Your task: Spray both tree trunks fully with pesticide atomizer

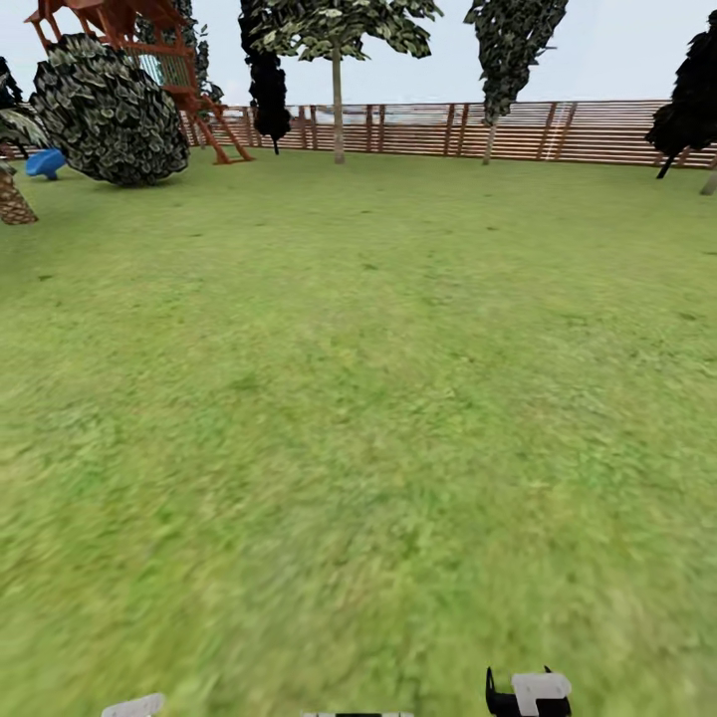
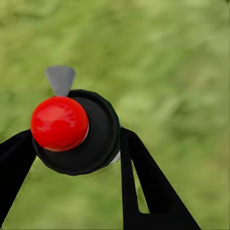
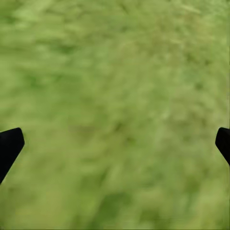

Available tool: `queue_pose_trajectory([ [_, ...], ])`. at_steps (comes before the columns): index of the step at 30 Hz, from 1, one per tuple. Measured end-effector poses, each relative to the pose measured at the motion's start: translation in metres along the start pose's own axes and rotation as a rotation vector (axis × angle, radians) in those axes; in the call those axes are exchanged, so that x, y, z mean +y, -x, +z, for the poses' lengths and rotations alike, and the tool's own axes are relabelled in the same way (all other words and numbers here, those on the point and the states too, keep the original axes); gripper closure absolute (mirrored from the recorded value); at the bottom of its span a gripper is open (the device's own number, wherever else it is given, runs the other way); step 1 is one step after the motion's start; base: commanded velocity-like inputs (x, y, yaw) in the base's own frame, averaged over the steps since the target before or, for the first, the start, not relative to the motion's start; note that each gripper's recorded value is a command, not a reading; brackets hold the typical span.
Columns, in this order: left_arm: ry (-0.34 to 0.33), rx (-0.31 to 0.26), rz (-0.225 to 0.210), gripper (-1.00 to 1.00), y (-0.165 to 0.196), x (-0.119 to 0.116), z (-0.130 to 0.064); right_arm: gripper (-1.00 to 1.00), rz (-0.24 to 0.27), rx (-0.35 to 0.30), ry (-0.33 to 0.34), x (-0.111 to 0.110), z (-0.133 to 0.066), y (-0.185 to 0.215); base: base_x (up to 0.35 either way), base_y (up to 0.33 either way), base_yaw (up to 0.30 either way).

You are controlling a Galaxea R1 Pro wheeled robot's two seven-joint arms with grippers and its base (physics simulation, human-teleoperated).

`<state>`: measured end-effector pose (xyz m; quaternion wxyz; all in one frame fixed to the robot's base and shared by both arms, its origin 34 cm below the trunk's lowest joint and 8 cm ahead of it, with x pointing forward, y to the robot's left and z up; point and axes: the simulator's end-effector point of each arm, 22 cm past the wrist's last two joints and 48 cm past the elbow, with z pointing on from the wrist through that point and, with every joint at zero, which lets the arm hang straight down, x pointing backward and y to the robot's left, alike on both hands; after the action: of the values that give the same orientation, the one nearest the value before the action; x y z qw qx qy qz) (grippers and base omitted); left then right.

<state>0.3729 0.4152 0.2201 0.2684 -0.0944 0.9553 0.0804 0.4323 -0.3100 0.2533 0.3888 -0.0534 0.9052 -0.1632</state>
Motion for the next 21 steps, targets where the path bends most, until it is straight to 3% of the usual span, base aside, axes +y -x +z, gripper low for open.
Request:
queue_pose_trajectory([
  [7, 0.000, 0.001, 0.000, 1.00, -0.0003, -0.0001, 0.0001, -1.00, -0.011, -0.001, -0.001, -0.0055, 0.0014, -0.0013, 0.312, 0.155, 0.041],
  [21, 0.002, 0.003, 0.001, 1.00, -0.0013, 0.0015, -0.0002, -1.00, -0.009, -0.001, 0.001, -0.0033, 0.0009, -0.0010, 0.337, 0.009, 0.000],
])
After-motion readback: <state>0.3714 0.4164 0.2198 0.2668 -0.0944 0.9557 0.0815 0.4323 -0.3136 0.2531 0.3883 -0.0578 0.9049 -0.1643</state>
